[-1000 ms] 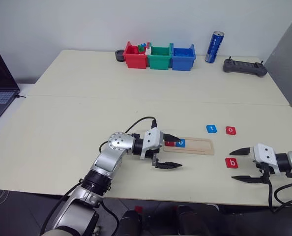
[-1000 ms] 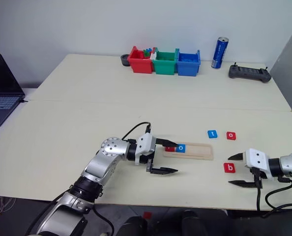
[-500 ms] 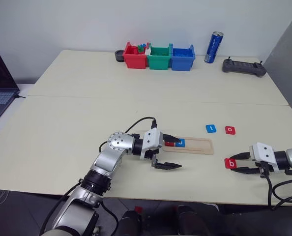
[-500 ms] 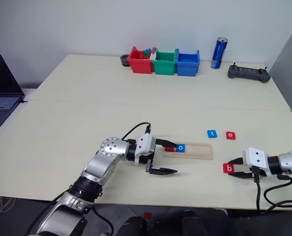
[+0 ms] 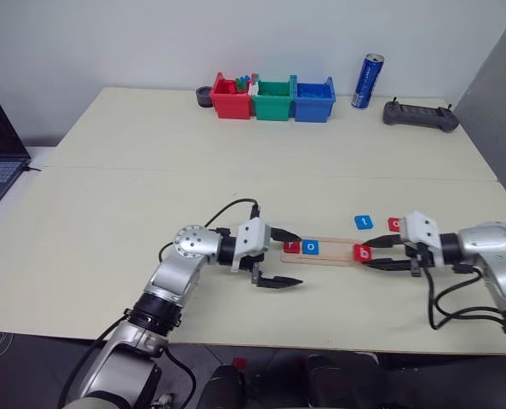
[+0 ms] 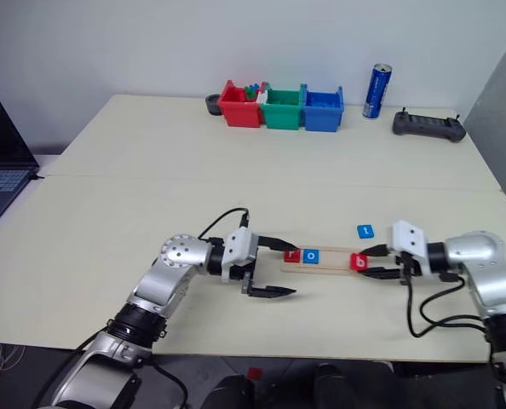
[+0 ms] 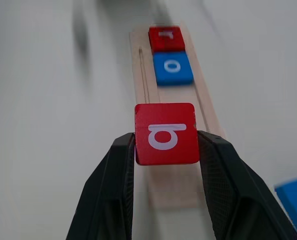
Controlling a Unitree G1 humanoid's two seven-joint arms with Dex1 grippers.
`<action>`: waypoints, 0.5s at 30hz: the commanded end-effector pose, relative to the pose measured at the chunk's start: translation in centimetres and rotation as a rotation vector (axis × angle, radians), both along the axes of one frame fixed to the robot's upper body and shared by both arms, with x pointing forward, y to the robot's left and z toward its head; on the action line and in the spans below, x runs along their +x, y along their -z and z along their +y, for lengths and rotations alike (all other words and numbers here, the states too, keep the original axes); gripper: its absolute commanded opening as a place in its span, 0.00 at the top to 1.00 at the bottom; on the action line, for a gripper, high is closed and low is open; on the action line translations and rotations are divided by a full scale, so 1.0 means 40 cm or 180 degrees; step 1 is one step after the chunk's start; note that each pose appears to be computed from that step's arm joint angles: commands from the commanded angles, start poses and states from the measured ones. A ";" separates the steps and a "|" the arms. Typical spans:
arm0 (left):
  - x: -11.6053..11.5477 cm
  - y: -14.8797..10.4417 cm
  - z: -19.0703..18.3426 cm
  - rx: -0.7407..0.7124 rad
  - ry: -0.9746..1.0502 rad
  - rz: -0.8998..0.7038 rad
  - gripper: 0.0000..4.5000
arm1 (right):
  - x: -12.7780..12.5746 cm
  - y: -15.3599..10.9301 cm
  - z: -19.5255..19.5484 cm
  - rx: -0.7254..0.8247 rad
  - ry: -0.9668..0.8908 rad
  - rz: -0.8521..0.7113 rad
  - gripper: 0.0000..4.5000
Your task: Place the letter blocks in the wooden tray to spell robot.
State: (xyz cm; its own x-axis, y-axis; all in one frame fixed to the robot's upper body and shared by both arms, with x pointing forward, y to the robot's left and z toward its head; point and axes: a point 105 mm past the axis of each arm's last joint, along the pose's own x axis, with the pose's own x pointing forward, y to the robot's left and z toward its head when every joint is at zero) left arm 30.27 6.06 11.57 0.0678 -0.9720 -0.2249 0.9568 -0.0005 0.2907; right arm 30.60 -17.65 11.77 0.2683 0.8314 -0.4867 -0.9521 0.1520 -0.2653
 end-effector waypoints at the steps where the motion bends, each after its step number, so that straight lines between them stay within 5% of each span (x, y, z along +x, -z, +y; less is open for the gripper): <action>1: 0.010 -0.017 0.036 -0.0063 -0.0101 -0.0076 0.00 | 0.033 -0.003 0.030 -0.0023 -0.0035 -0.0037 0.67; 15: 0.008 -0.004 0.049 -0.0051 -0.0213 -0.0090 0.00 | 0.076 0.000 0.030 -0.0220 -0.0167 -0.0030 0.67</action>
